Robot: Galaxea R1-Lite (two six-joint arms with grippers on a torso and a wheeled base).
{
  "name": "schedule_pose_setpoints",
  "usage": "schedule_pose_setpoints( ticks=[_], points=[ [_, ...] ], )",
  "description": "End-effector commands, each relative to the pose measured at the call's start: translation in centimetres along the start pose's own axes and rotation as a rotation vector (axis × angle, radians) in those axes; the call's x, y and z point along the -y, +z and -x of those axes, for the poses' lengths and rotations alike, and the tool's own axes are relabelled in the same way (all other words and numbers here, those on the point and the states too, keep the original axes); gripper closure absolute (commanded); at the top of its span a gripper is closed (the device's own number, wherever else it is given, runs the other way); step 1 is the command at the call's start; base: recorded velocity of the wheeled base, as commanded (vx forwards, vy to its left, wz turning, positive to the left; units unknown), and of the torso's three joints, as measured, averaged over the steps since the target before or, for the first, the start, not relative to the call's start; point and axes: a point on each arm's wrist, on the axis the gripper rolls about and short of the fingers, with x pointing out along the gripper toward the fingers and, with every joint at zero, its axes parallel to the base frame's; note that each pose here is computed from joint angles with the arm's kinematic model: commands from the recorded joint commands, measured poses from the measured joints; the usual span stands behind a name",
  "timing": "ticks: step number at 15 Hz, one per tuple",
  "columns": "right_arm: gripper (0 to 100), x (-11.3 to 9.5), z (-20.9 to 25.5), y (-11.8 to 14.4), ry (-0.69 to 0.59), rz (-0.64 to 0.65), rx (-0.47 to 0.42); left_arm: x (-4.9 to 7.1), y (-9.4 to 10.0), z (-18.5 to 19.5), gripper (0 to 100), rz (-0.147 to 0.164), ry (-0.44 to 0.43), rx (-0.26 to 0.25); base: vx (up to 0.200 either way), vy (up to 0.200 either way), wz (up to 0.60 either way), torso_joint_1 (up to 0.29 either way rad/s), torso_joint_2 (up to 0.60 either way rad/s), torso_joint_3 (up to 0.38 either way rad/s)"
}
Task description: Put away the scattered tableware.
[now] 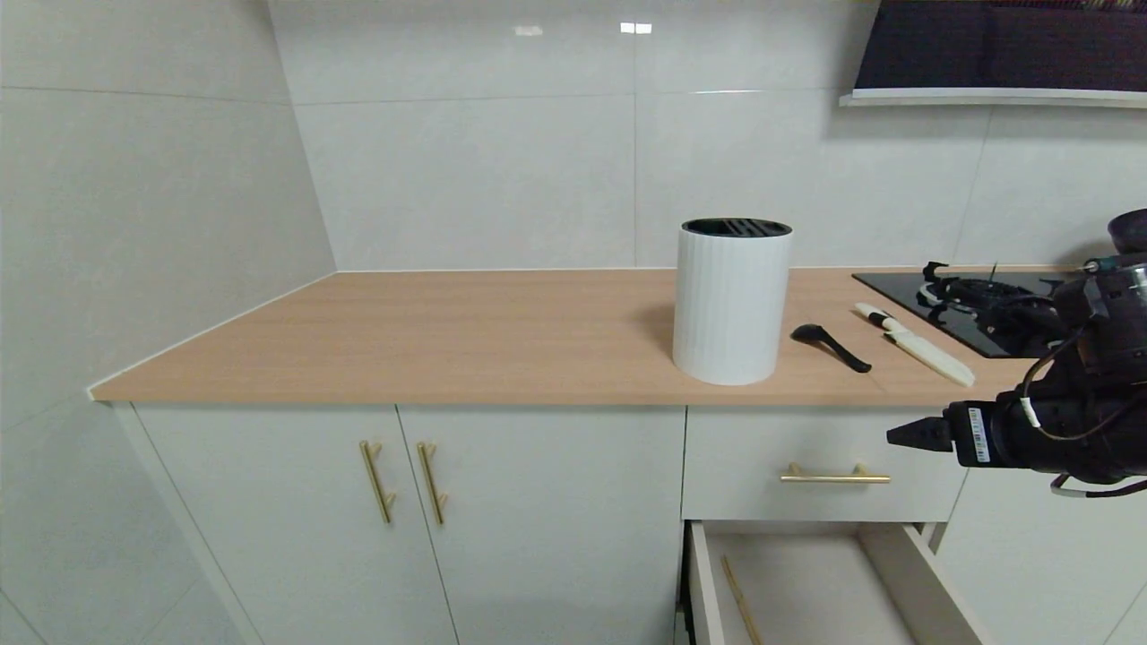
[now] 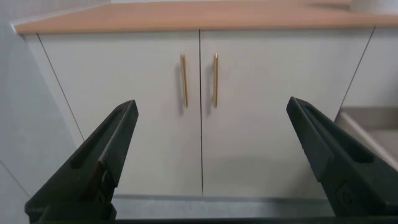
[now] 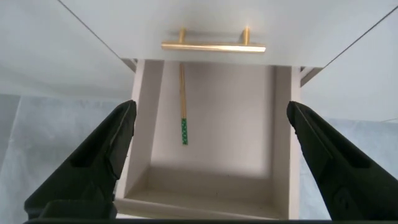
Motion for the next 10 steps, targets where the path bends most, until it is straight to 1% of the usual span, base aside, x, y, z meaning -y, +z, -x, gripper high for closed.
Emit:
schedule_pose_setpoints(
  ticks=[1, 5, 7, 8, 10],
  points=[
    [0, -0.1, -0.3, -0.1, 0.0, 0.001, -0.01, 0.0, 0.0, 0.0, 0, 0.0, 0.0, 0.0, 0.0, 0.0, 0.0, 0.198, -0.48, -0.276],
    [0, -0.1, -0.4, 0.0, 0.0, 0.006, -0.01, 0.0, 0.0, 0.0, 0, 0.0, 0.0, 0.0, 0.0, 0.0, 0.0, 0.215, -0.49, -0.282],
    [0, -0.1, -0.5, 0.1, -0.001, 0.01, -0.007, 0.0, 0.0, 0.0, 0, 0.0, 0.0, 0.0, 0.0, 0.0, 0.0, 0.129, -0.3, -0.164],
    [0, 0.0, -1.5, 0.8, 0.0, 0.023, 0.041, 0.0, 0.0, 0.0, 0, 0.0, 0.0, 0.0, 0.0, 0.0, 0.0, 0.061, -0.12, -0.071],
    [0, 1.1, -4.9, 3.1, -0.021, 0.03, 0.183, 0.0, 0.0, 0.0, 0, 0.0, 0.0, 0.0, 0.0, 0.0, 0.0, 0.018, -0.04, -0.018]
  ],
)
